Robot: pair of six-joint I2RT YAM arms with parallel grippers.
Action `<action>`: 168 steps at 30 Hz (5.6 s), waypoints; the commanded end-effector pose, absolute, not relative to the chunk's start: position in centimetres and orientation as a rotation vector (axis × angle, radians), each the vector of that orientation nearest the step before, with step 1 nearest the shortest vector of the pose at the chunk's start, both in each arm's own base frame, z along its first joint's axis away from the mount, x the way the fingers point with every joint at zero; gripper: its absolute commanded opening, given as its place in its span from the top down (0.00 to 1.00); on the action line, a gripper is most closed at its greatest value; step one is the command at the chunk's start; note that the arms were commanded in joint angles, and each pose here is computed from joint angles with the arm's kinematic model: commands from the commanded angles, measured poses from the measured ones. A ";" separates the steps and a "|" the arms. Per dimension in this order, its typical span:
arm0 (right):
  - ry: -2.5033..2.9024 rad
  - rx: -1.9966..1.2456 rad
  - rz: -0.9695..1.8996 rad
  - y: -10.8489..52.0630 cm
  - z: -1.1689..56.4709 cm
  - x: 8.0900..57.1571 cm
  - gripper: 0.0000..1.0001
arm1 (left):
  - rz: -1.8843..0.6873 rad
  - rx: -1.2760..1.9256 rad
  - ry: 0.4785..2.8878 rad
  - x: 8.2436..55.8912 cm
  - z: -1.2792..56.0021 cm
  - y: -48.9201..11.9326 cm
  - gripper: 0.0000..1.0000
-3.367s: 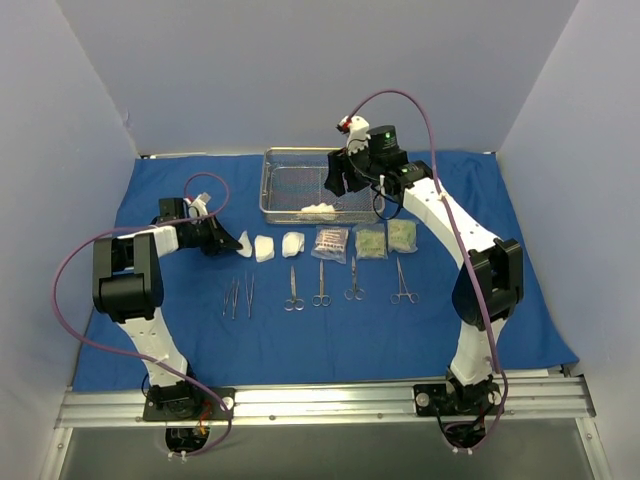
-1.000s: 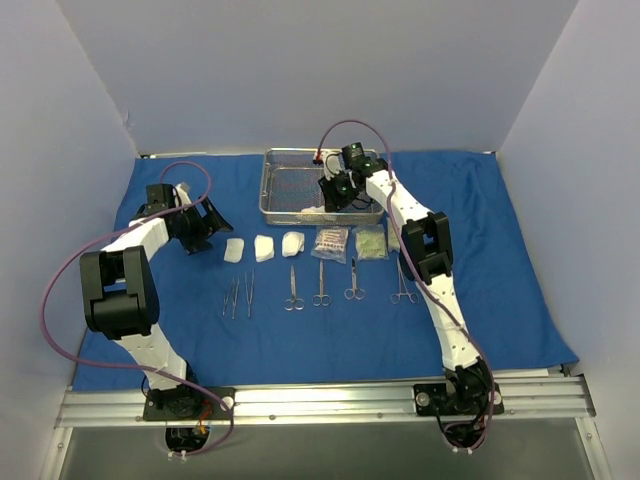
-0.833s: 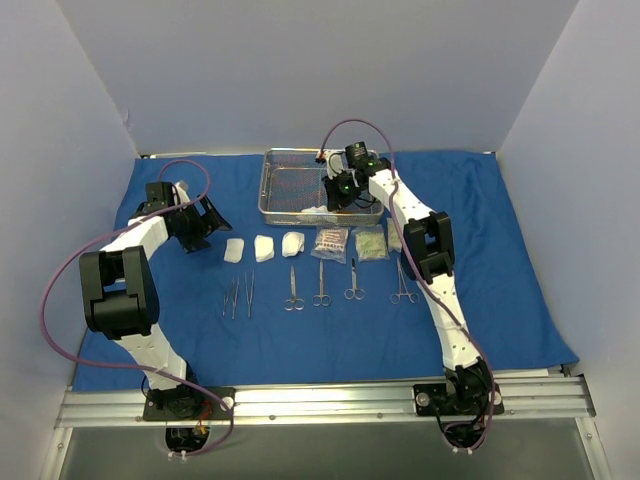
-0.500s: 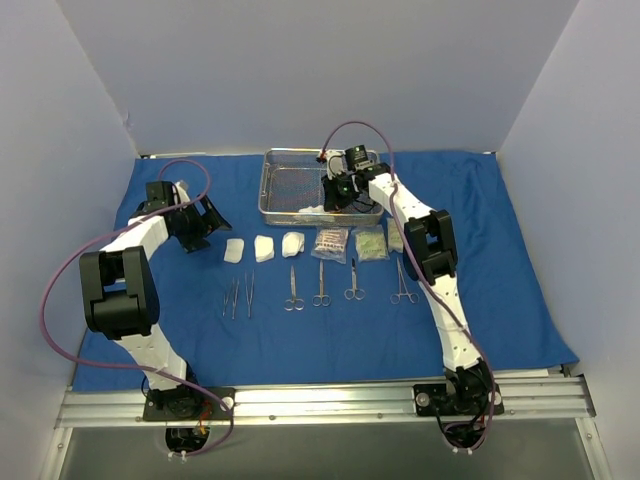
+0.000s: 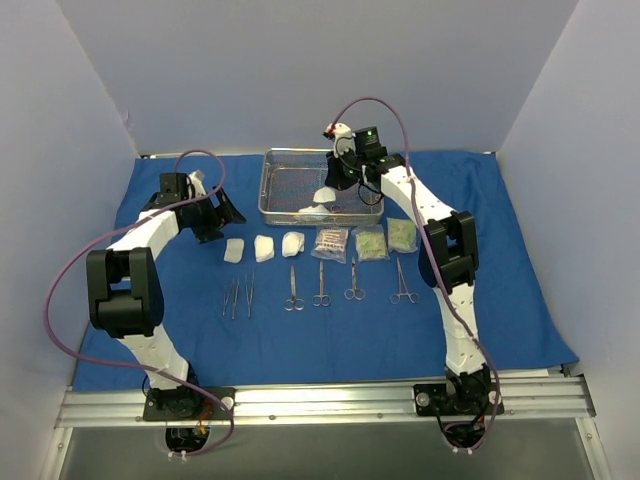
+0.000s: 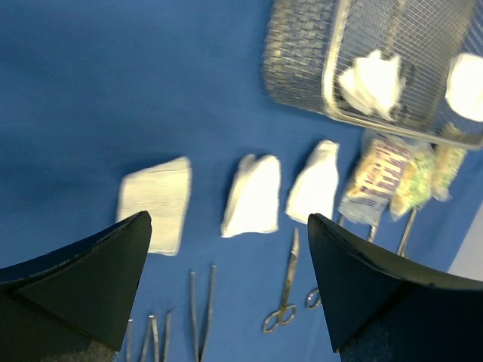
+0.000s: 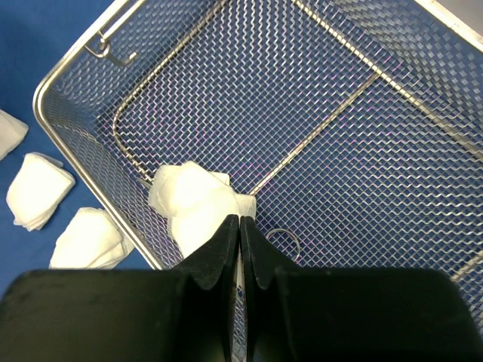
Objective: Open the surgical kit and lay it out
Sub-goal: Pick up the medical item from the container, then place the medical item in the surgical kit.
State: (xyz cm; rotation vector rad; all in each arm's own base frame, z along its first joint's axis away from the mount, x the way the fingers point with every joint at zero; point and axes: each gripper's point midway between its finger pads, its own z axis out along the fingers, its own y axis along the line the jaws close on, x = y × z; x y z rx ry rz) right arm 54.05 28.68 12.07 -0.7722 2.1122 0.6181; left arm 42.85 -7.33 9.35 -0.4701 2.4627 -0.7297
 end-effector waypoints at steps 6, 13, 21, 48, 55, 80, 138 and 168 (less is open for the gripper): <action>1.982 -0.762 0.617 28.5 19.4 52.5 1.00 | -0.994 -0.100 2.241 43.8 18.8 -14.1 0.06; 1.894 -0.859 0.696 30.7 22.8 47.6 1.00 | -1.275 0.088 2.051 41.6 24.1 -19.3 0.06; 1.792 -0.958 0.780 33.5 26.5 41.5 1.00 | -1.340 0.207 2.017 39.2 25.2 -22.6 0.06; 1.594 -0.989 0.920 35.7 32.9 35.2 1.00 | -1.391 0.339 1.893 33.9 28.5 -23.9 0.13; 1.585 -0.984 0.901 35.2 33.8 34.8 1.00 | -1.356 0.326 1.906 34.1 28.3 -23.7 0.13; 1.664 -0.932 0.863 36.0 30.4 36.7 1.00 | -1.400 0.337 1.847 32.5 29.4 -23.8 0.58; 1.886 -0.237 0.396 20.4 28.1 42.6 0.00 | -0.737 -1.215 1.831 43.8 9.0 1.0 0.98; 1.948 -0.278 0.383 20.7 25.9 42.9 0.00 | -0.608 -1.442 1.811 41.2 4.3 -0.3 0.98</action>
